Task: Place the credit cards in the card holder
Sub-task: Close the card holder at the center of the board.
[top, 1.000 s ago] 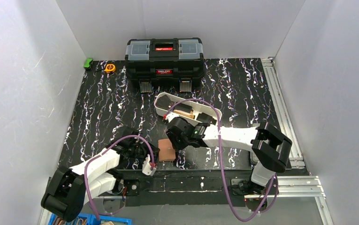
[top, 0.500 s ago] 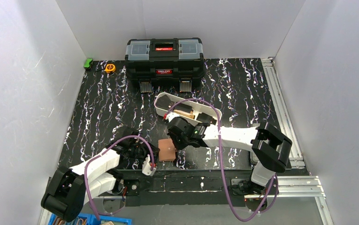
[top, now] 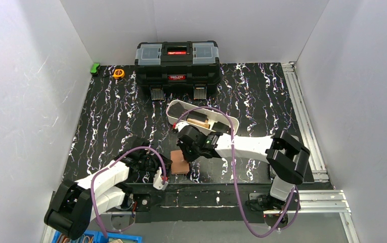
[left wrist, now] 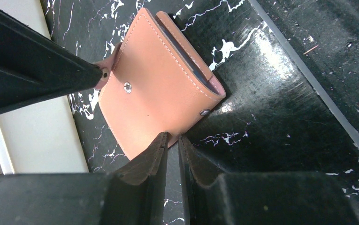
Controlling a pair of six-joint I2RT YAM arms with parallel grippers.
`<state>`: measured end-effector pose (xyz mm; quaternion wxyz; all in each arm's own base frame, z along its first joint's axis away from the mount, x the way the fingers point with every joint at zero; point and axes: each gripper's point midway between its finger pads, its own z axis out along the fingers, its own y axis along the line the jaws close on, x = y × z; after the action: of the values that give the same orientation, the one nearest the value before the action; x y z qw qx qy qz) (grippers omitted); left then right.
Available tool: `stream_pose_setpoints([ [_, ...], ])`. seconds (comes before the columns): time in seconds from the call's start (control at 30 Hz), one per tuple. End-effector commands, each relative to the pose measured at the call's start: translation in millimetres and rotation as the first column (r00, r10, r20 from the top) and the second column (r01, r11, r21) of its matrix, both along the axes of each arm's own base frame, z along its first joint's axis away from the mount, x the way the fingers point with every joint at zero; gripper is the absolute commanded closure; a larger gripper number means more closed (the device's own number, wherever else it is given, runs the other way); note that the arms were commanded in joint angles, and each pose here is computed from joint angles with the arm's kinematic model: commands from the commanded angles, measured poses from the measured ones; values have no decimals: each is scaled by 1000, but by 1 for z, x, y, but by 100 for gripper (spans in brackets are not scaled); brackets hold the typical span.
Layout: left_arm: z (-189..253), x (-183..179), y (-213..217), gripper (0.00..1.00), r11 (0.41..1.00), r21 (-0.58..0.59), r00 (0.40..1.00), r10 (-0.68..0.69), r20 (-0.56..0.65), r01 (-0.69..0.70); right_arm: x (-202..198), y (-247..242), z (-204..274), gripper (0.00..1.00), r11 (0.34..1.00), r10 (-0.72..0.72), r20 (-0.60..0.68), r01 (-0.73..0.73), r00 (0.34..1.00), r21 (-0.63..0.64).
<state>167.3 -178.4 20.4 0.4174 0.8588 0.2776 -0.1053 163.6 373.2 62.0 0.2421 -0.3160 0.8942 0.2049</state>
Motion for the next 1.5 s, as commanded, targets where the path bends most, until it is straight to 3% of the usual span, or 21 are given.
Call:
stream_pose_setpoints([
  [0.0, -11, -17, 4, 85, 1000, 14, 998, -14, -62, 15, 2, 23, 11, 99, 998, 38, 5, -38, 999, 57],
  [1.47, -12, -18, 4, 85, 1000, 12, 998, -14, -62, 14, -18, 33, -22, 99, 989, 145, -109, -147, 983, -9],
])
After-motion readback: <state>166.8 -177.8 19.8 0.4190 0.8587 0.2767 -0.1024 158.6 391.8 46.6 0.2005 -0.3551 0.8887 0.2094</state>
